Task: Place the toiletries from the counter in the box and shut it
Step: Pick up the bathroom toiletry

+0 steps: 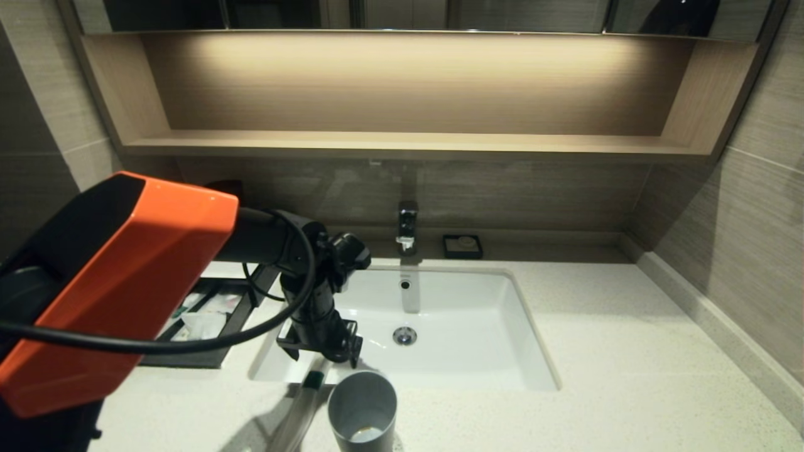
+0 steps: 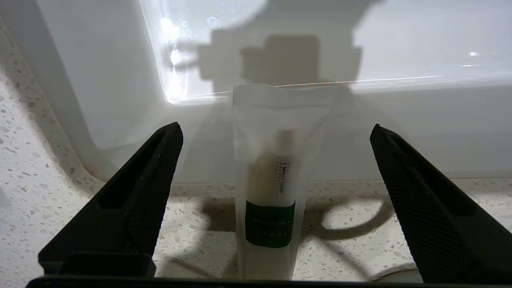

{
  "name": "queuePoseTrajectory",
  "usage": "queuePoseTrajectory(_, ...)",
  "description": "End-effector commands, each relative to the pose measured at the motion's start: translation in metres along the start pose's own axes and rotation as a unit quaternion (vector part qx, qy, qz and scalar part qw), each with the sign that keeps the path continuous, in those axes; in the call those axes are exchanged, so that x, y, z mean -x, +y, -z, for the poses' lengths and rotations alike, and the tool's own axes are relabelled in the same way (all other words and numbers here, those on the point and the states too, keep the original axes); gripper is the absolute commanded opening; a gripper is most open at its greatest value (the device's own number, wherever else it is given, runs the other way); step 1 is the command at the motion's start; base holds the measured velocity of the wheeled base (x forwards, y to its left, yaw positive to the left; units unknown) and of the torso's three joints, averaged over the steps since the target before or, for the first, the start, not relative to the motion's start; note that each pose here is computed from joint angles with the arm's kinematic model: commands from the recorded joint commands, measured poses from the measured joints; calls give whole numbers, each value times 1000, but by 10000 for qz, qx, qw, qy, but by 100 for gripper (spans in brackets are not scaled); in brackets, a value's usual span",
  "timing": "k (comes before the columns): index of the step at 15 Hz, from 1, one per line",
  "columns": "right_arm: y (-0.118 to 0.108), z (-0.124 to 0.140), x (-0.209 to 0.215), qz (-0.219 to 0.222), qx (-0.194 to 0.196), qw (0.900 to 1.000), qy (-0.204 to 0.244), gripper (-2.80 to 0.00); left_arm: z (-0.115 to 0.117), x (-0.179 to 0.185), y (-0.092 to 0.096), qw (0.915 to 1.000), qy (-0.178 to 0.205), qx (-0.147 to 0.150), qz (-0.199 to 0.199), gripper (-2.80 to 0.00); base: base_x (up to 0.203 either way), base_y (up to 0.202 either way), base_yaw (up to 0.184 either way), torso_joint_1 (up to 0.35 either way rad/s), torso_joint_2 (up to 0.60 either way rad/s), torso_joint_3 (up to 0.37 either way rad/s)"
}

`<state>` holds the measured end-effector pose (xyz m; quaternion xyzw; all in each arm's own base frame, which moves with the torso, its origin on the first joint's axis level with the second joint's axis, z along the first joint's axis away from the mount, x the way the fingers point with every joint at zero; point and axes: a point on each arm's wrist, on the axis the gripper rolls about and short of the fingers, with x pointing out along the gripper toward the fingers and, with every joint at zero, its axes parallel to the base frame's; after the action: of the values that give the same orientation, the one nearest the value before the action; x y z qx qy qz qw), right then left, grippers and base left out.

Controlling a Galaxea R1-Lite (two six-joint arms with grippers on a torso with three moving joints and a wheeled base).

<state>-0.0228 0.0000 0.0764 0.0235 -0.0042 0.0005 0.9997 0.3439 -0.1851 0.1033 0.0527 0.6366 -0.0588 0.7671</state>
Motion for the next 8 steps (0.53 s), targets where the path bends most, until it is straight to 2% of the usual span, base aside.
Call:
queuePoseTrajectory(1,0,0,0,-3,-3,10000,4,-280,0,-1,1,10000,37,23,-18,0,0,0,0,0,0,0)
queuePoseTrajectory(5,0,0,0,-1,-3,10000,3,-280,0,-1,1,9999,37,128,-27,0,0,0,0,0,0,0)
queuePoseTrajectory(6,0,0,0,3,-3,10000,3,-280,1,-1,1,9999,63,126,-36,-280,0,0,0,0,0,0)
queuePoseTrajectory(8,0,0,0,1,-3,10000,4,-280,1,-1,1,9999,72,149,-40,-280,0,0,0,0,0,0)
